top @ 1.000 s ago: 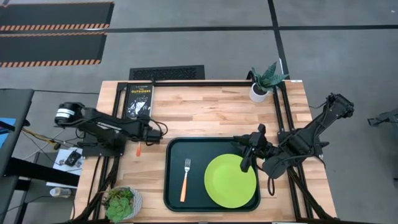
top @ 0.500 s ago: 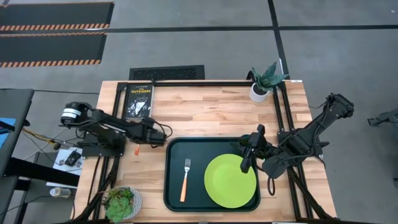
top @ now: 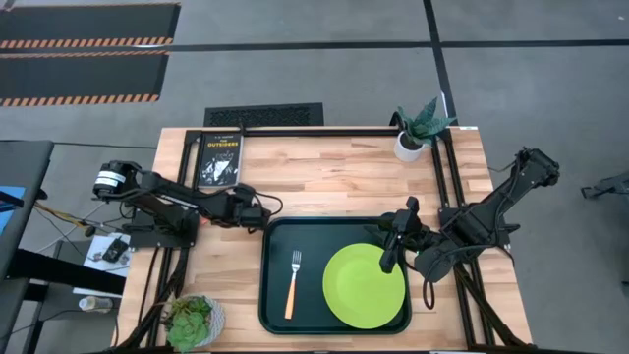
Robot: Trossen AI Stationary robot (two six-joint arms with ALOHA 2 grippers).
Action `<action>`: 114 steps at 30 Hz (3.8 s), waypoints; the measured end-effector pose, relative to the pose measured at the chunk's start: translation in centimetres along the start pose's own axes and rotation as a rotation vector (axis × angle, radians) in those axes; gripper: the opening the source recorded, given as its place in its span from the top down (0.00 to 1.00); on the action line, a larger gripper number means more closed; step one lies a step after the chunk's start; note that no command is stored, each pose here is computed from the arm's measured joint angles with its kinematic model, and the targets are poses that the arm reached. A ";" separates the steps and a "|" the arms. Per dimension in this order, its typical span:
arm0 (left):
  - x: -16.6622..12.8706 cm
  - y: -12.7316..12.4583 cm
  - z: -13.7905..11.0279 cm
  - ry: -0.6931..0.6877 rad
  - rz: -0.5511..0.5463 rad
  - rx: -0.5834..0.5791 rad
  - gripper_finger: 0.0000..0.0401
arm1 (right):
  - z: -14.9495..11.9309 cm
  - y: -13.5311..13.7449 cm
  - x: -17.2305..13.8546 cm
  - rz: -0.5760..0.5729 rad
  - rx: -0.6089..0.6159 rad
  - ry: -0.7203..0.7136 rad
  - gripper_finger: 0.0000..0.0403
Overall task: Pick and place plate/cup/fork/spoon on tray
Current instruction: Put the orange spoon on the black serving tray to the left of the light orange fork
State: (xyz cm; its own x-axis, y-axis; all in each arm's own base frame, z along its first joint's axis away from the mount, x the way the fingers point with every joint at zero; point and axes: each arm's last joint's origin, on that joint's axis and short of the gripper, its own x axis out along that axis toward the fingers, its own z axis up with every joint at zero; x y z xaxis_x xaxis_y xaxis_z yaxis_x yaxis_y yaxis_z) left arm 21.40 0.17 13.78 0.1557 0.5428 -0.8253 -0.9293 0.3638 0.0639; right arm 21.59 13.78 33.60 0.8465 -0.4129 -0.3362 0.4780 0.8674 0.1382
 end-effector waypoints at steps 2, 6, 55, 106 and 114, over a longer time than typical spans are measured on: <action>-0.4 -0.5 0.5 -0.015 -0.013 0.019 0.56 | 0.0 0.0 0.0 0.000 -0.001 0.000 0.68; -1.3 -1.3 1.6 -0.055 -0.030 0.099 0.56 | -0.4 -0.1 0.1 -0.006 -0.012 0.005 0.68; -1.5 6.9 4.1 0.028 -0.465 0.489 0.56 | -0.5 0.0 0.1 0.012 0.002 0.017 0.68; 1.7 4.0 4.4 0.081 -0.396 0.308 0.56 | -0.5 0.1 0.1 0.035 0.002 0.039 0.68; 1.8 4.4 4.9 0.141 -0.563 0.545 0.56 | -0.6 0.1 0.1 0.048 0.020 0.051 0.68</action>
State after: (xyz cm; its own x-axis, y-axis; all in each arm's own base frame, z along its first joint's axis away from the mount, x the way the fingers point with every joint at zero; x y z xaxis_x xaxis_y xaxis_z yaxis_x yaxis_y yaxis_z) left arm 19.21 6.43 15.30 0.4755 0.0795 -0.8761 -0.4234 0.8936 -0.1487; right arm 21.61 13.97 33.03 0.8554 -0.3561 -0.3761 0.4427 0.8797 0.1739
